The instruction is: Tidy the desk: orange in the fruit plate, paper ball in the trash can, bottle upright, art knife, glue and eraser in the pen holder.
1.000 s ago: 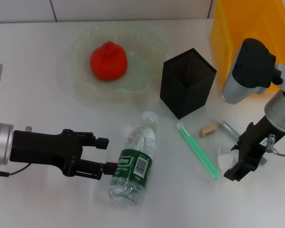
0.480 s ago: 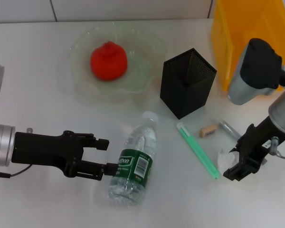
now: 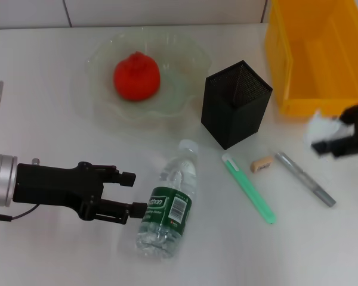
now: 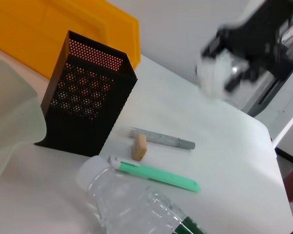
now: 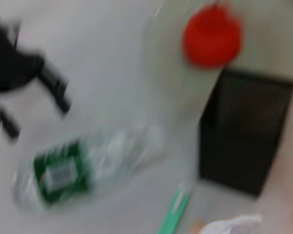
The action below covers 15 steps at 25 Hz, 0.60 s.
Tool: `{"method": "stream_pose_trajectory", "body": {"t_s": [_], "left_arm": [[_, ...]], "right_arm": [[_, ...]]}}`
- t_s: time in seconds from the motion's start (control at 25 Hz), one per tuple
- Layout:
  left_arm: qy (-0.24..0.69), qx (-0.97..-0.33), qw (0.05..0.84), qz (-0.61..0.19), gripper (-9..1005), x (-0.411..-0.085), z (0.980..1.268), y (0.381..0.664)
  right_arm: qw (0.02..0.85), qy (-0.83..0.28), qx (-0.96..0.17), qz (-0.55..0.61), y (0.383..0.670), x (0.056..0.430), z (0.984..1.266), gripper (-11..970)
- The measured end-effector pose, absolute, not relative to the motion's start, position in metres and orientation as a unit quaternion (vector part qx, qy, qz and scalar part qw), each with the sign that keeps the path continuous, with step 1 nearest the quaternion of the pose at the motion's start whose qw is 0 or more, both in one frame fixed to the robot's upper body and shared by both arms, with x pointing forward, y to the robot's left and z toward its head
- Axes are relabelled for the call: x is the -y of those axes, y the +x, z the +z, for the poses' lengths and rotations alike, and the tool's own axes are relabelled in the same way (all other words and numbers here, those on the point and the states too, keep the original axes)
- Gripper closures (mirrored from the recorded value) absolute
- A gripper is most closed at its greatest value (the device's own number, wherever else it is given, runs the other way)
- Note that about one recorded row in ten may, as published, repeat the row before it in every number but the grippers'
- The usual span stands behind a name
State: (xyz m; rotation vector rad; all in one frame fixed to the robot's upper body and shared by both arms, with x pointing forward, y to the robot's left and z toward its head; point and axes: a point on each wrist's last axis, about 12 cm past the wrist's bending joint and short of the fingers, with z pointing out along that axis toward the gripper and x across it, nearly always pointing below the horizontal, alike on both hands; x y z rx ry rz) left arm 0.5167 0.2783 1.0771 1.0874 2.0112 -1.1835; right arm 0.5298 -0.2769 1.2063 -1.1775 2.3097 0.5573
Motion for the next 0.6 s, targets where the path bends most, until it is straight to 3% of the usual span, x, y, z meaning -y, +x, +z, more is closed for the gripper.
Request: {"method": "stream_pose_trajectory", "body": {"t_s": [0.16, 0.28, 0.6], "left_arm": [[0.408, -0.749, 0.278, -0.442, 166, -0.277, 1.078, 0.517], [0.409, -0.748, 0.279, -0.442, 166, -0.276, 1.08, 0.52], [0.411, -0.746, 0.279, -0.443, 168, -0.274, 1.082, 0.523]], "right_arm": [[0.398, -0.335, -0.828, 0.21, 0.528, 0.321, 1.237, 409], [0.479, -0.278, -0.808, 0.2, 0.532, 0.339, 1.245, 409], [0.538, -0.172, -0.806, 0.176, 0.567, 0.358, 1.214, 411]]}}
